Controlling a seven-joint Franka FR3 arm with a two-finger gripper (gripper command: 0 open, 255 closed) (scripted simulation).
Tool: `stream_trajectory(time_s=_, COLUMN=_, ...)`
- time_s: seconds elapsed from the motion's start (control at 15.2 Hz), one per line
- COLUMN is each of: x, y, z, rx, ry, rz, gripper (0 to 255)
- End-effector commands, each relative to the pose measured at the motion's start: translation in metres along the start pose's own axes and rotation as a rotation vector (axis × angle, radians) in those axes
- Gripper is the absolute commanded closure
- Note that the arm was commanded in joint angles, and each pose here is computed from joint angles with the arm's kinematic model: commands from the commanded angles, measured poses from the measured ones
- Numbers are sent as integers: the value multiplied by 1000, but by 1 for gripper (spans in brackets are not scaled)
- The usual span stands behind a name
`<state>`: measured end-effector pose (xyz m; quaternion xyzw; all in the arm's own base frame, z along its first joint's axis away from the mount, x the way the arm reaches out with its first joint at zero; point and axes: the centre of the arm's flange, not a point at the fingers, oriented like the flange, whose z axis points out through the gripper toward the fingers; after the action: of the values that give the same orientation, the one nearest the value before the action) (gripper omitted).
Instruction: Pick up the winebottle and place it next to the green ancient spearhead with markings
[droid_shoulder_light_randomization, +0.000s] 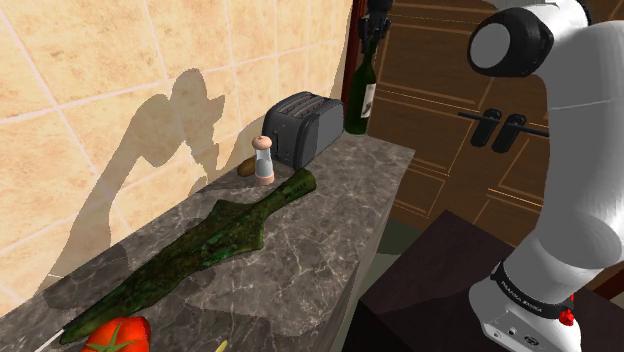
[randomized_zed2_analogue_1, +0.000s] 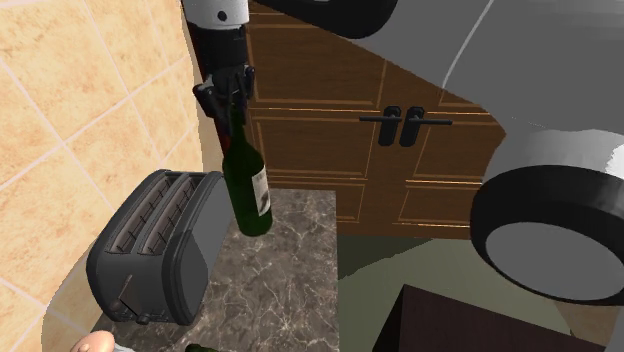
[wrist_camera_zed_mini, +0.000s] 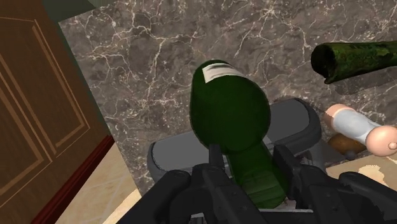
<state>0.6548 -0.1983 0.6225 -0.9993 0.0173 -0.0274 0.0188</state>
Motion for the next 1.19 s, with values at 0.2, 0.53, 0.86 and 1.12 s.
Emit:
stream_trajectory(time_s=0.2, x=-29, y=-45, z=-5, rx=0, ry=0, rz=0, gripper=255)
stream_trajectory(time_s=0.53, x=-65, y=-101, z=-5, rx=0, ry=0, rz=0, gripper=255)
stream_trajectory(time_s=0.86, x=-100, y=-156, z=-5, rx=0, ry=0, rz=0, gripper=255)
stream_trajectory(time_s=1.12, x=-129, y=-200, z=-5, rx=0, ry=0, rz=0, gripper=255)
